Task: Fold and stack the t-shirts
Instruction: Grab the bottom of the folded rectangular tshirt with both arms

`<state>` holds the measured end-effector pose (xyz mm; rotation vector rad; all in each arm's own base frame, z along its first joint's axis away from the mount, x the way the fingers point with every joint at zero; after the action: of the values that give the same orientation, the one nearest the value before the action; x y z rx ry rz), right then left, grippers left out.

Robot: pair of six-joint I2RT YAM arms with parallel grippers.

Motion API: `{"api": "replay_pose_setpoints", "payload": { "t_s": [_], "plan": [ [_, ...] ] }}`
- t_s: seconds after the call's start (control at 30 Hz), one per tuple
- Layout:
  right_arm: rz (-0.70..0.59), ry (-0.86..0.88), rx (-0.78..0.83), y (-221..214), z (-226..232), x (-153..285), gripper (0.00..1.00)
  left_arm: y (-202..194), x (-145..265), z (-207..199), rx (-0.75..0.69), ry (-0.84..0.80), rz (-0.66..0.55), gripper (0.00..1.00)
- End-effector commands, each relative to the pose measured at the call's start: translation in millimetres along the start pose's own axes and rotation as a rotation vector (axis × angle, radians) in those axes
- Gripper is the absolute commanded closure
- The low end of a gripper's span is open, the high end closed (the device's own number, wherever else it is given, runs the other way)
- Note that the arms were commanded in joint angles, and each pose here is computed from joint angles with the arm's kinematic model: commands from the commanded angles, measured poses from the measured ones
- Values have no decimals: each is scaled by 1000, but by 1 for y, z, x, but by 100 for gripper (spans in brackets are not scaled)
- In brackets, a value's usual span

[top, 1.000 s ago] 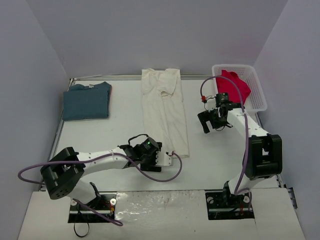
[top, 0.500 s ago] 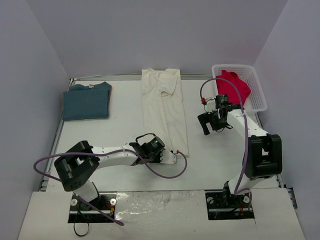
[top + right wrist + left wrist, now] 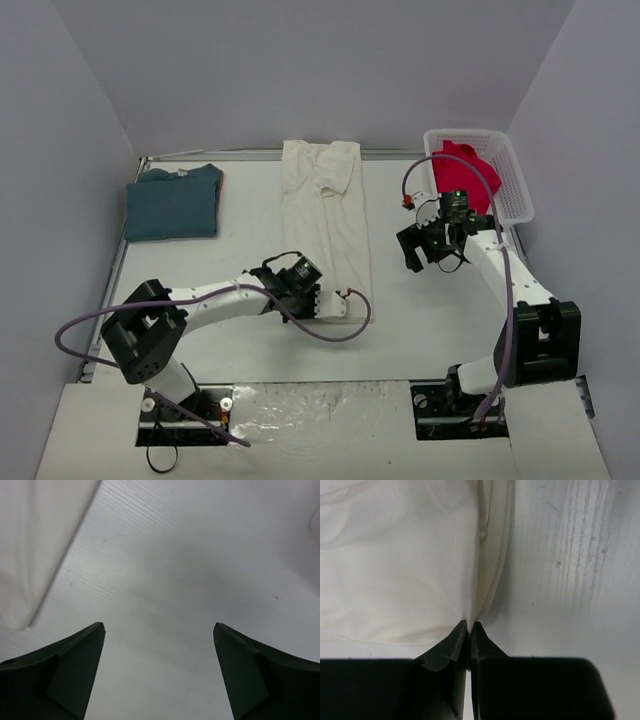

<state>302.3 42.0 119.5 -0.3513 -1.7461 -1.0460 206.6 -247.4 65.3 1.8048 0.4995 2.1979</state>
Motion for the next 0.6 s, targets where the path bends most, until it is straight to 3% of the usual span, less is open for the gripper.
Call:
{"api": "replay_pose_setpoints", "payload": {
  "t_s": [0.0, 0.17, 0.23, 0.27, 0.3, 0.37, 0.57],
  "plan": [
    [-159, 117, 85, 19, 23, 29, 20, 4, 19, 0, 80, -134, -65, 98],
    [-217, 193, 135, 24, 39, 37, 25, 0, 19, 11, 227, -238, -96, 98],
    [-252, 237, 153, 23, 48, 36, 13, 0, 19, 14, 264, -275, -108, 98],
    [-257, 254, 163, 22, 51, 35, 0, 0, 19, 15, 269, -282, -113, 98],
    [-263, 266, 181, 22, 56, 36, 0, -2, 19, 16, 282, -287, -113, 98],
    [-307, 275, 294, 24, 64, 43, 0, -2, 18, 16, 290, -303, -118, 98],
    [-270, 283, 634, 7, 94, 30, 0, -3, 17, 13, 345, -384, -135, 98]
  ]
}}
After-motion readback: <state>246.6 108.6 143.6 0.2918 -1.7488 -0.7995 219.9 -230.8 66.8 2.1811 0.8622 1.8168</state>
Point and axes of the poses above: each gripper's point midway between its finger pads, its own x axis back along the fingers, its own z axis along the line the jaws close on, y = z × x, the point moved 3 cm from there along x, back along the fingers, and after that the axes turned 9 degrees about x, right-handed, at the moved point
